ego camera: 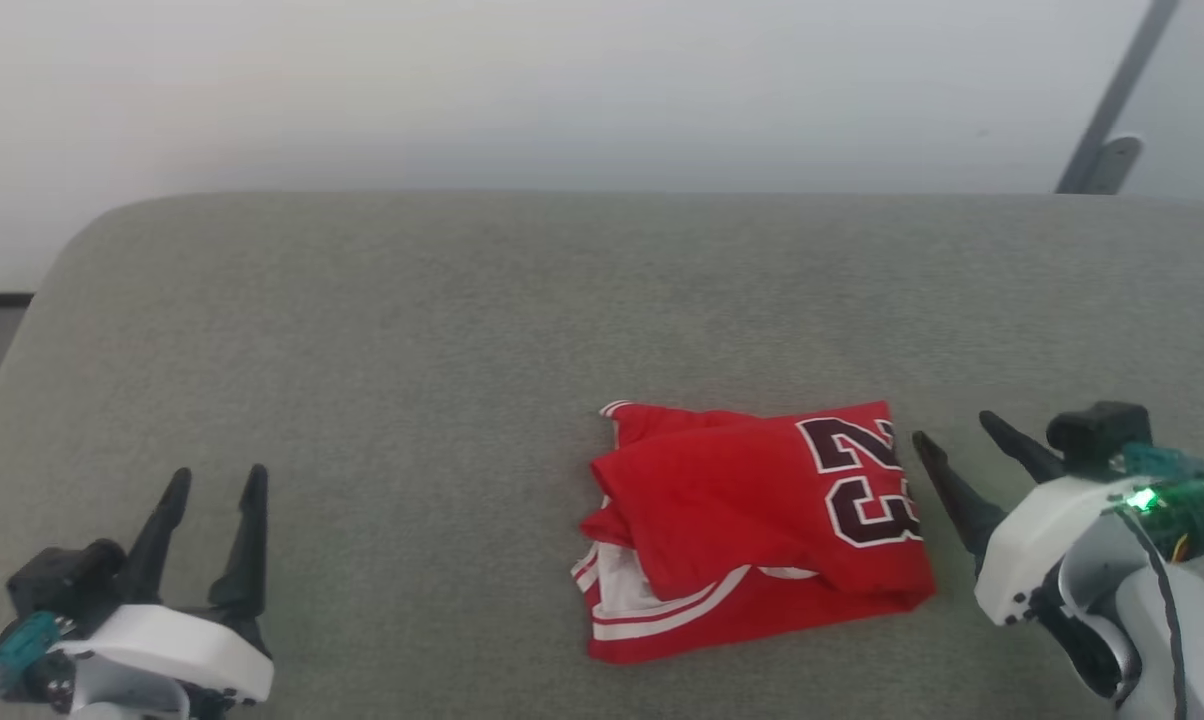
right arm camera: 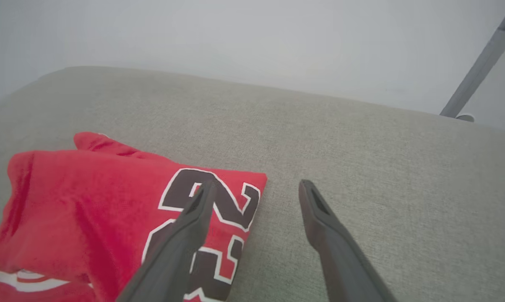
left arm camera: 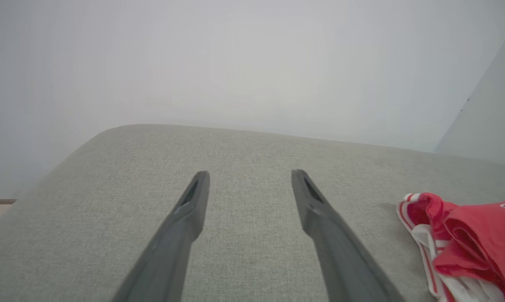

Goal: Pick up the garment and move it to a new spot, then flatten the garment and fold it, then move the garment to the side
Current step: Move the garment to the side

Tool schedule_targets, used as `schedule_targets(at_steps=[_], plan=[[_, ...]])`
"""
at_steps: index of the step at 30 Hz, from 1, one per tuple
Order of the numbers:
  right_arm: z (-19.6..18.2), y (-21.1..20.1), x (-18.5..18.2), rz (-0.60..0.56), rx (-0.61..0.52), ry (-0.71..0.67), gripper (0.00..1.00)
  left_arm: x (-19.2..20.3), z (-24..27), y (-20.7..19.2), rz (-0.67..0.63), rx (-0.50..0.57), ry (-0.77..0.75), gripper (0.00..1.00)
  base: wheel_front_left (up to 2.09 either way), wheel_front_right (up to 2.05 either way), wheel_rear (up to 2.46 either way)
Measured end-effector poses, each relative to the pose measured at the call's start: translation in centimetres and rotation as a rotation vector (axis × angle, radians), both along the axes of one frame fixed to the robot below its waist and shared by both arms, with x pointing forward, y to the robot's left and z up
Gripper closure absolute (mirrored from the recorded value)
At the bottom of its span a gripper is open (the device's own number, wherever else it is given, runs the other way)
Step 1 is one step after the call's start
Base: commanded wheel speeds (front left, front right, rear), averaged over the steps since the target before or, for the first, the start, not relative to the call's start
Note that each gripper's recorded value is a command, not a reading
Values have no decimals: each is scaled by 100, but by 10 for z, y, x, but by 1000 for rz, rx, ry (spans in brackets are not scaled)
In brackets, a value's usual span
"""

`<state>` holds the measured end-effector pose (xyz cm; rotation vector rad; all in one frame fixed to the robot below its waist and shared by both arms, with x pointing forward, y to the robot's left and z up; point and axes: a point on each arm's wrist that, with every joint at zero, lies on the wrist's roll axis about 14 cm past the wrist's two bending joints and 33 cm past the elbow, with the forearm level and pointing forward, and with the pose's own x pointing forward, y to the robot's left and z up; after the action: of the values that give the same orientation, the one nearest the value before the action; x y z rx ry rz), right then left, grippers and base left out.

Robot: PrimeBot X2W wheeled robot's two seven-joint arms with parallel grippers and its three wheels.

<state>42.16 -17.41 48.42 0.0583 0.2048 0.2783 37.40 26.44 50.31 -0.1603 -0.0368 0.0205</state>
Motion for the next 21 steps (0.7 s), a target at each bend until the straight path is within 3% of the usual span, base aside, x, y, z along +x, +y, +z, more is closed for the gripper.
schedule_targets(at_steps=[13,21], plan=[[-78,31,4,167,-127,481,0,-8,-17,7,51,-26,48,0,0,0,0],[-108,39,3,221,-188,693,0,-5,-29,8,68,-39,83,0,0,0,0]])
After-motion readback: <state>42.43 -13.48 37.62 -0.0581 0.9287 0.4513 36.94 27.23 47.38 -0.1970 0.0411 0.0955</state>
